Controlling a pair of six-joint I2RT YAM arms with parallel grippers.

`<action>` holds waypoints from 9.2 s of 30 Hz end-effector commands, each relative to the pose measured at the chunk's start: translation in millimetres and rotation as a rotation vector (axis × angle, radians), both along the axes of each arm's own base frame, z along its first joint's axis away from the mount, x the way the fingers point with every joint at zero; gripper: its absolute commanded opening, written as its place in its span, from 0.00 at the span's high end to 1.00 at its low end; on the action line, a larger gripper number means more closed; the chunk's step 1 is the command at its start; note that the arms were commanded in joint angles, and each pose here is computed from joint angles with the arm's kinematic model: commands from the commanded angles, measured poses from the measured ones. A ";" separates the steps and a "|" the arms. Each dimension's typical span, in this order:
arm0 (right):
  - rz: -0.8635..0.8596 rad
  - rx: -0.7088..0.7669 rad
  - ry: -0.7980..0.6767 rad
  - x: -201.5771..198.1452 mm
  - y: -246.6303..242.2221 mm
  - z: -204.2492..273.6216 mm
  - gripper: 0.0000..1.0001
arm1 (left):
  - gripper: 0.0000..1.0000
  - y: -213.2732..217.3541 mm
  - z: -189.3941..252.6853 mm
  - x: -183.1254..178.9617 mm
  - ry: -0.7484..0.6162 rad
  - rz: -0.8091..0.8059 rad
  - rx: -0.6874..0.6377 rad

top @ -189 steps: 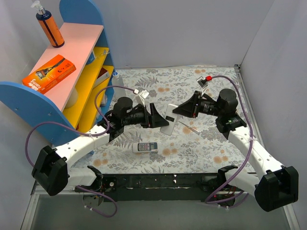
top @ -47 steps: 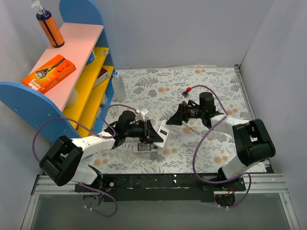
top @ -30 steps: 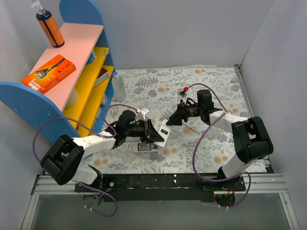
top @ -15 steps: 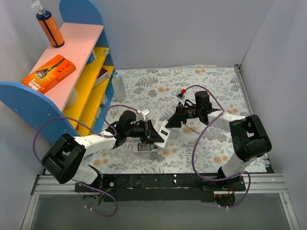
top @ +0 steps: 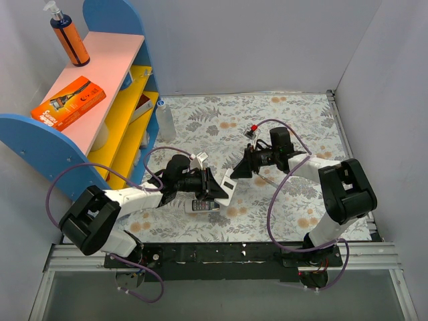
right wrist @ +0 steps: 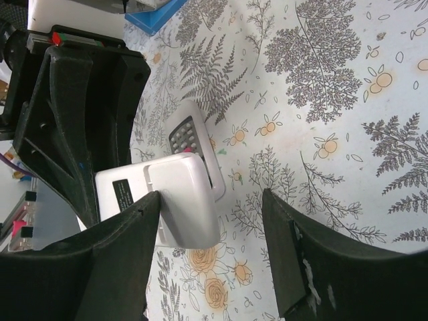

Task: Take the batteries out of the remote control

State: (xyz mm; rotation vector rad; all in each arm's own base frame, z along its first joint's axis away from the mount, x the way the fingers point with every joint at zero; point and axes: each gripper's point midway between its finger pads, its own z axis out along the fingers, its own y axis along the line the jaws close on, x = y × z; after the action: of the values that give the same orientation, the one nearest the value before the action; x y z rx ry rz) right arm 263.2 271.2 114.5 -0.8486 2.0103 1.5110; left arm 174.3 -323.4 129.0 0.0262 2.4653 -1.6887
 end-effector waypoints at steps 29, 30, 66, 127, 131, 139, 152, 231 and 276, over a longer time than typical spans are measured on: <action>-0.256 -0.124 0.058 55.2 -28.3 -20.6 0.48 | 1.00 -1.7 -12.9 18.3 -0.048 0.025 0.084; -0.286 -0.135 0.072 57.2 -32.1 -18.6 0.47 | 1.00 -1.1 -15.5 23.2 -0.055 0.040 0.105; -0.485 -0.264 0.056 37.1 -68.0 14.5 0.39 | 0.36 -33.9 -56.5 83.5 0.033 0.147 0.192; 0.072 -0.079 -0.756 -79.9 67.3 -8.8 0.30 | 0.02 107.3 39.2 61.3 -0.264 0.576 0.467; 0.080 -0.106 -0.768 -77.5 76.0 -14.6 0.29 | 0.02 114.1 42.7 60.9 -0.288 0.598 0.468; 0.143 -0.151 -0.783 -86.2 79.6 -43.8 0.28 | 0.02 120.2 31.9 58.9 -0.285 0.598 0.508; 0.205 -0.212 -0.811 -92.6 79.4 -73.9 0.29 | 0.02 122.8 8.9 54.2 -0.255 0.581 0.546; 0.253 -0.322 -0.899 -43.5 75.0 -66.6 0.29 | 0.02 126.9 -15.2 39.8 -0.043 0.553 0.537; 0.259 -0.588 -0.573 -76.0 53.1 -124.5 0.37 | 0.02 131.8 -34.6 23.5 0.020 0.545 0.525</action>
State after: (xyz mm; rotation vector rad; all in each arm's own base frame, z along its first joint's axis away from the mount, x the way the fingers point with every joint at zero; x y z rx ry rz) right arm 194.6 354.9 22.5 -1.5932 1.7736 0.7552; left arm 201.0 -192.0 90.5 -0.5341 2.5478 -0.7819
